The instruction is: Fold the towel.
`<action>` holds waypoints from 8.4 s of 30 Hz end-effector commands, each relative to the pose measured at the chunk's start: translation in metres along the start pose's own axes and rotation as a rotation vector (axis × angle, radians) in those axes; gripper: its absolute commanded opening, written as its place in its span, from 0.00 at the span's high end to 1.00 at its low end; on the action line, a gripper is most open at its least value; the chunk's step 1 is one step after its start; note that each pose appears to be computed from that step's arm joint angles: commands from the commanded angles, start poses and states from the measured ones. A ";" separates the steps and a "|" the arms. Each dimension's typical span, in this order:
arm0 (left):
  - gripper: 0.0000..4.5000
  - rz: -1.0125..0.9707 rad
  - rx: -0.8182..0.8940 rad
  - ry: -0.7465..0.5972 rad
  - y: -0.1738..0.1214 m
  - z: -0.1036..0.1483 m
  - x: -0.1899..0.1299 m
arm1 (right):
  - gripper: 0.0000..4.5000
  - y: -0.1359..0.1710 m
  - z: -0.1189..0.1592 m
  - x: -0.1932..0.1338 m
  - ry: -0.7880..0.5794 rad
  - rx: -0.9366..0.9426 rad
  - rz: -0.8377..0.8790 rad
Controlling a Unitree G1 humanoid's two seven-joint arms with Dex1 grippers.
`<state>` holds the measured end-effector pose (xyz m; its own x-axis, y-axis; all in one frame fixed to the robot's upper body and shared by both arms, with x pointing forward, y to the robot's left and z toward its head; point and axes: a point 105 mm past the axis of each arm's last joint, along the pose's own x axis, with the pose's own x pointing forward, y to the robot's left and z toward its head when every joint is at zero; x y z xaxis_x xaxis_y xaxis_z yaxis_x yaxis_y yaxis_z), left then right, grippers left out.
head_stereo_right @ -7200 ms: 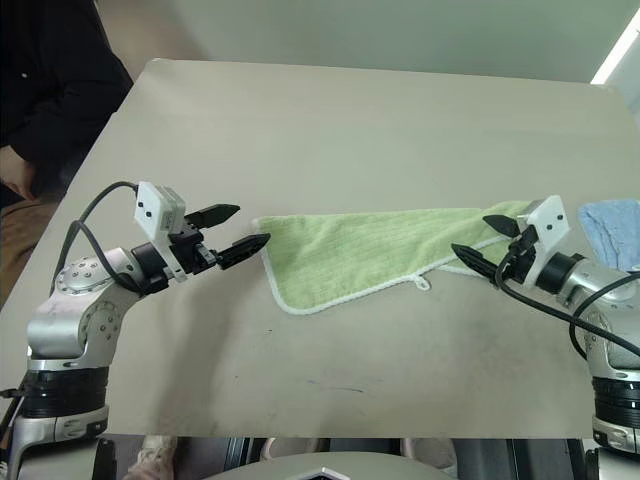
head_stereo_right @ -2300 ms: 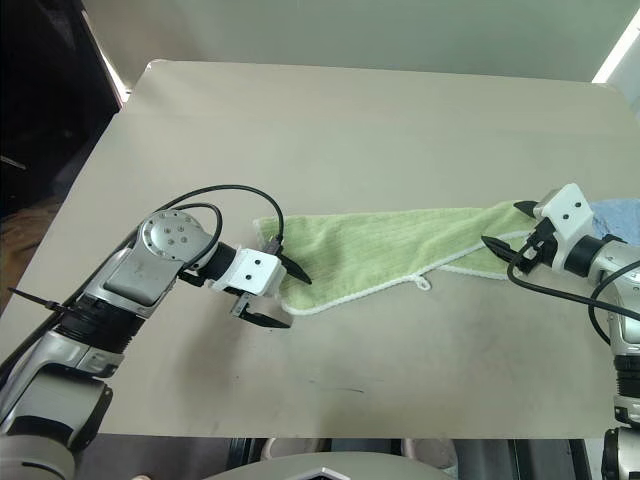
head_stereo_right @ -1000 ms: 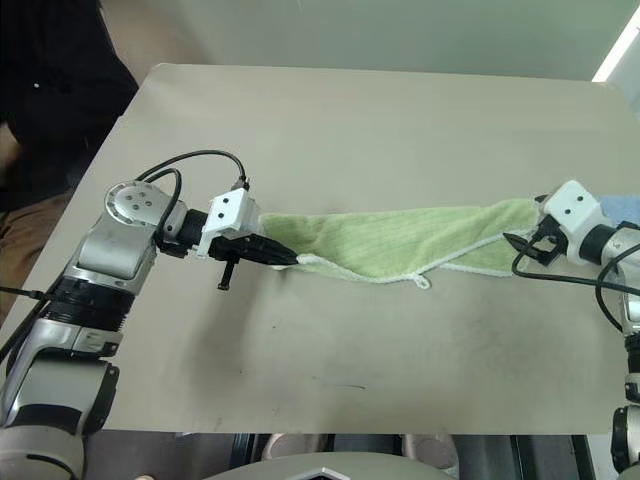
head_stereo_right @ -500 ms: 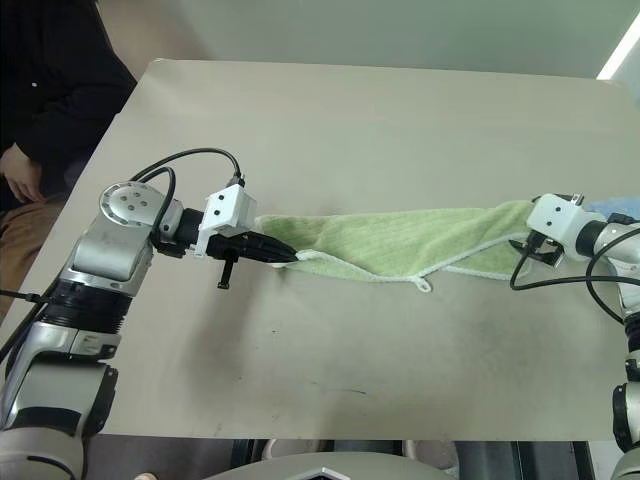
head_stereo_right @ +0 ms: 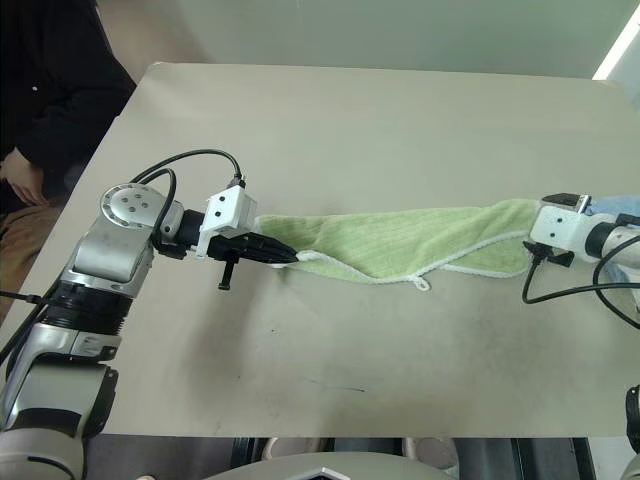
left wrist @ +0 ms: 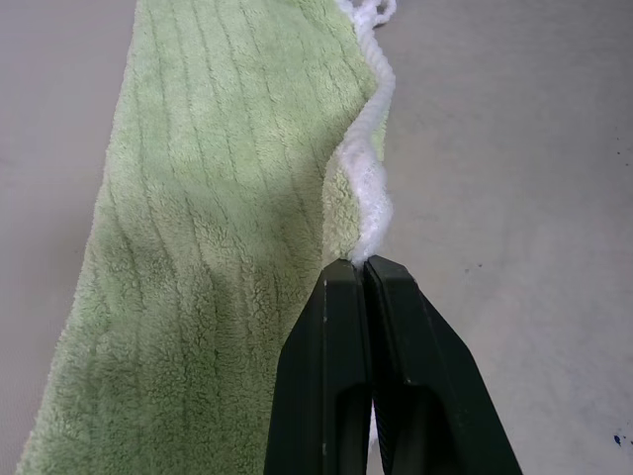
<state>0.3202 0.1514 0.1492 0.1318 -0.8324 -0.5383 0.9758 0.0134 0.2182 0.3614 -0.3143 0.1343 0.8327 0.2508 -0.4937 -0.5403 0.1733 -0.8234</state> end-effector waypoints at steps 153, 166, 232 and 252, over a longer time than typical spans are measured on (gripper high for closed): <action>1.00 0.825 -0.498 -0.250 0.078 -0.034 -0.121 | 1.00 -0.049 0.058 -0.030 -0.288 0.480 0.056; 1.00 0.891 -0.525 -0.158 0.123 -0.045 -0.084 | 1.00 -0.064 0.035 0.030 -0.098 0.530 -0.034; 1.00 0.999 -0.559 -0.046 0.123 -0.062 -0.105 | 1.00 -0.077 0.062 0.053 -0.113 0.545 -0.037; 0.08 1.044 -0.551 0.046 0.123 -0.077 -0.100 | 0.32 -0.080 0.066 0.060 -0.128 0.505 -0.099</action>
<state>0.4393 0.2721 0.1509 0.8812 -0.2708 -0.3876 0.3586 0.9170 0.1746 0.4450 -0.2469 0.1643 0.8481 0.3079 -0.4311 -0.5216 0.6275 -0.5780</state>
